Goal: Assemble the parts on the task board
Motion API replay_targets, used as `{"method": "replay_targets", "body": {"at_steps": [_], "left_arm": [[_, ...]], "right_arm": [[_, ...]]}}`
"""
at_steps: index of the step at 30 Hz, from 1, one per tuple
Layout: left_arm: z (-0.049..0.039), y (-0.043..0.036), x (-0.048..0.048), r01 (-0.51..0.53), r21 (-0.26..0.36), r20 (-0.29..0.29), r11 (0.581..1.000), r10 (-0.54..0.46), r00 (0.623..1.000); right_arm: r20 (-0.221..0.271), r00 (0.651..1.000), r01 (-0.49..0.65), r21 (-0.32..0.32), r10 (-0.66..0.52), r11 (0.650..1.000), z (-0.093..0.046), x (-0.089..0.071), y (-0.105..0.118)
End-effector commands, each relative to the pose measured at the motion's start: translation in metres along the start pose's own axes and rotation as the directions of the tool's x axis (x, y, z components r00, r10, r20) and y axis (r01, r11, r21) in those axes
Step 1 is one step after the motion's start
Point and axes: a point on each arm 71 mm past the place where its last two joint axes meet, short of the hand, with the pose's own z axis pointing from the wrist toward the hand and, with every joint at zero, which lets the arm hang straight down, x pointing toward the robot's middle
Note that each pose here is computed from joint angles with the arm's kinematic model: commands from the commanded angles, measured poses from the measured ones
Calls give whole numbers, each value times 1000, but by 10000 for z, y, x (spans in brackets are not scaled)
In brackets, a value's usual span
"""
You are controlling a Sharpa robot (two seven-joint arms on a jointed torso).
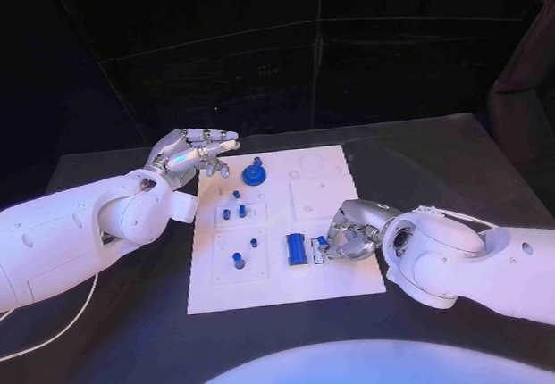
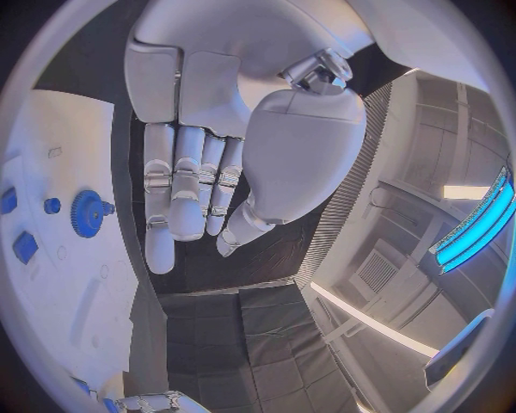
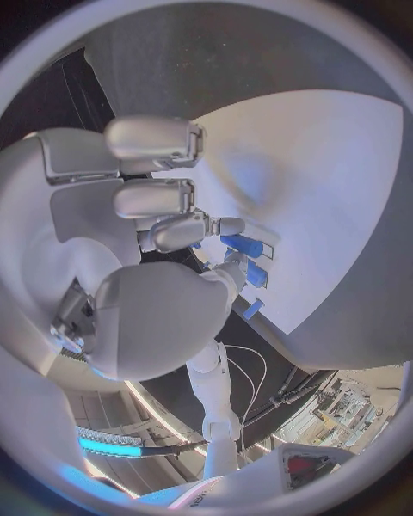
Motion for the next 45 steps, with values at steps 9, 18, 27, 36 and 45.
{"method": "replay_targets", "body": {"at_steps": [9,18,27,36,45], "left_arm": [[6,-9,22,9,1,-16,1000,-9,1000],[7,-7,26,10,-2,-19,1000,-10,1000],[5,-6,28,11,-5,-22,1000,-11,1000],[5,-5,30,12,-6,-23,1000,-12,1000],[5,-3,31,12,-9,-24,1000,-12,1000]], "right_arm": [[-46,998,-47,46,49,998,46,51,18],[-45,997,-59,44,61,997,68,66,55],[-40,997,-62,48,64,997,99,69,54],[-37,998,-54,55,56,997,124,66,33],[-17,998,-58,47,59,997,134,55,47]]}}
